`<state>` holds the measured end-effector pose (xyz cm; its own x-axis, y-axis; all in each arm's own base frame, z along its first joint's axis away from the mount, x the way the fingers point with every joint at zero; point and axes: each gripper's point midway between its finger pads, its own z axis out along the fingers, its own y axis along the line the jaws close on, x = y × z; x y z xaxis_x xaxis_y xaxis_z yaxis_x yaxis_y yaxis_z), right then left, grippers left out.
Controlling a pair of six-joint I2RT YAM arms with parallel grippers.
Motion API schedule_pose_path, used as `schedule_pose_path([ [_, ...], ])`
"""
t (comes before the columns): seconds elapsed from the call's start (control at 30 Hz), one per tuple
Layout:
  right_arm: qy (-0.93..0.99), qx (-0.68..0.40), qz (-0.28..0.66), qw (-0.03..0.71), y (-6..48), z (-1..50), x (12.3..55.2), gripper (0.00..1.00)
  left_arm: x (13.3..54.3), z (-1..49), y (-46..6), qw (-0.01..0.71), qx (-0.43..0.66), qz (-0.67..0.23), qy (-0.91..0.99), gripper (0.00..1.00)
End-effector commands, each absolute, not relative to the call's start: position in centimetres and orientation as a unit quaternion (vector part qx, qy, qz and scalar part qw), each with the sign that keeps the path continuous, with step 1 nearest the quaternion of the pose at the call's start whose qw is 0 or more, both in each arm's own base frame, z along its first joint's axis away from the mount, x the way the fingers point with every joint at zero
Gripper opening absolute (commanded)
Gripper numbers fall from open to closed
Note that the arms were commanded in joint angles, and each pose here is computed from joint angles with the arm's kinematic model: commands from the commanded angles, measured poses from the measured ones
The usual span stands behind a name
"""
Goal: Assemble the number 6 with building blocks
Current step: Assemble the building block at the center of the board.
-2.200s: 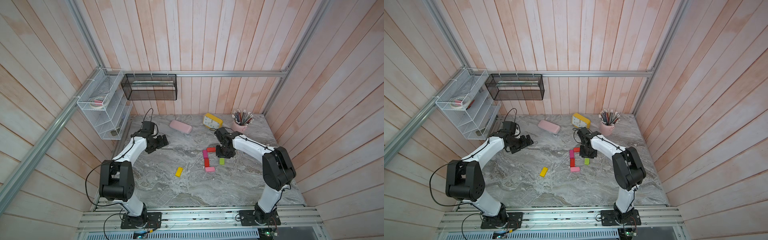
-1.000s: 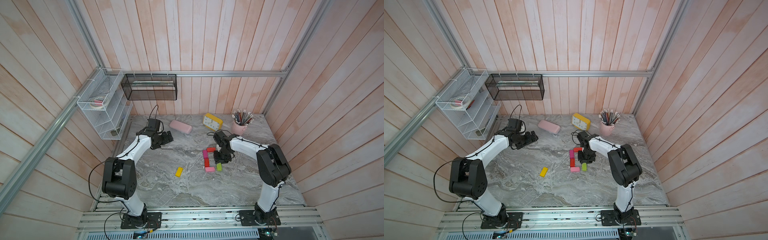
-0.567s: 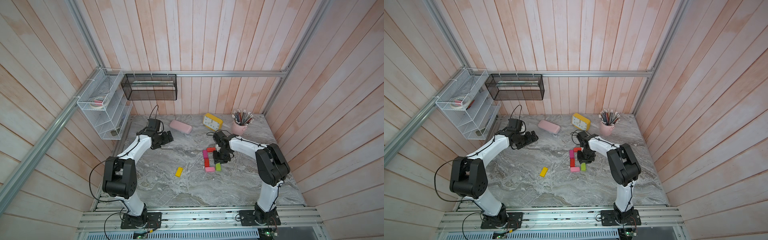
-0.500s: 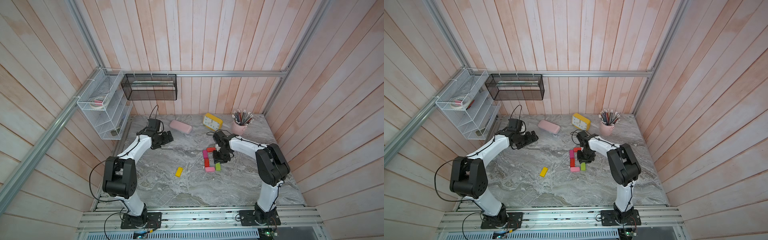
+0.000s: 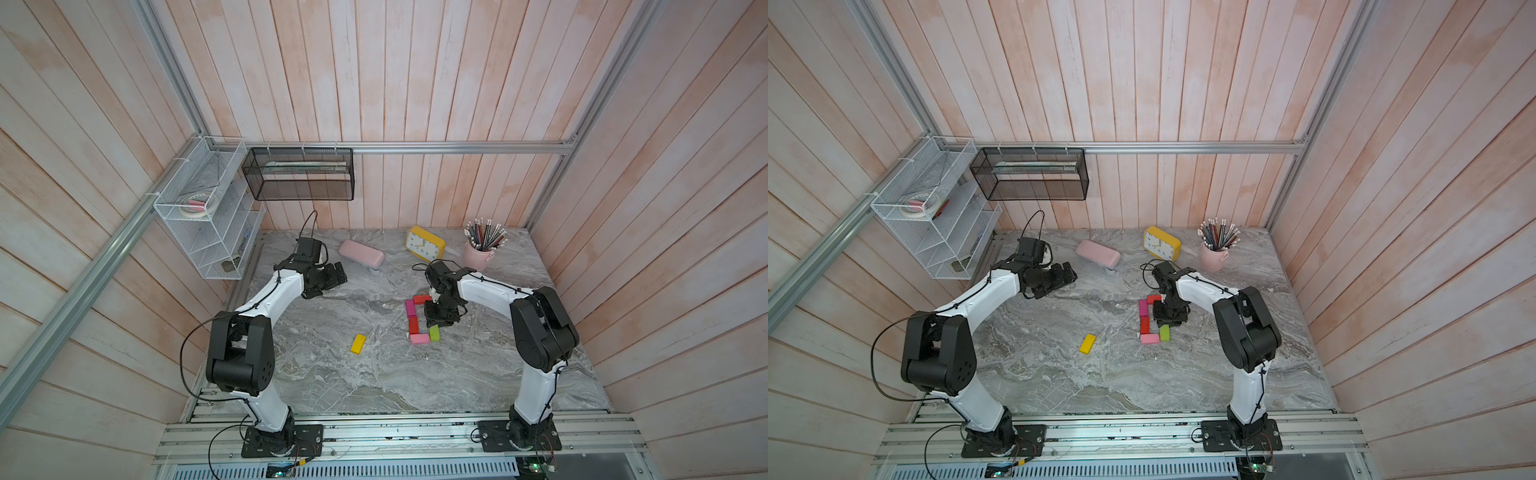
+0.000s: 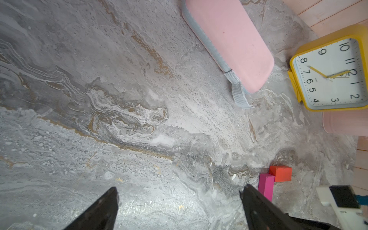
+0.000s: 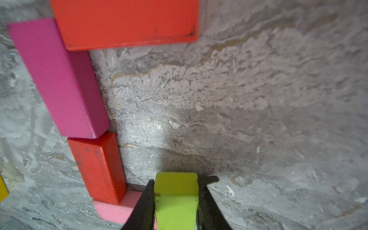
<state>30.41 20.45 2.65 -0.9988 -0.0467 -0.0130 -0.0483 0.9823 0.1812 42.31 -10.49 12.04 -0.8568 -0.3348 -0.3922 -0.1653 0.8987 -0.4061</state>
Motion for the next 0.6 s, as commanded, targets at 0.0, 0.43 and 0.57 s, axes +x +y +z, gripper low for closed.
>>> schedule_pose_path([
  [0.0,0.996,-0.025,0.090,-0.005,20.87,2.40,30.17,0.30,42.68,12.02,-10.54,0.239,-0.128,-0.180,0.946,0.98],
  [0.43,0.997,-0.017,0.075,-0.007,20.49,1.66,29.86,0.32,42.46,12.15,-10.52,0.239,-0.125,-0.179,0.946,0.98],
  [0.57,0.997,-0.016,0.071,-0.010,20.42,1.41,29.84,0.35,42.43,12.33,-10.50,0.240,-0.124,-0.178,0.946,0.98],
])
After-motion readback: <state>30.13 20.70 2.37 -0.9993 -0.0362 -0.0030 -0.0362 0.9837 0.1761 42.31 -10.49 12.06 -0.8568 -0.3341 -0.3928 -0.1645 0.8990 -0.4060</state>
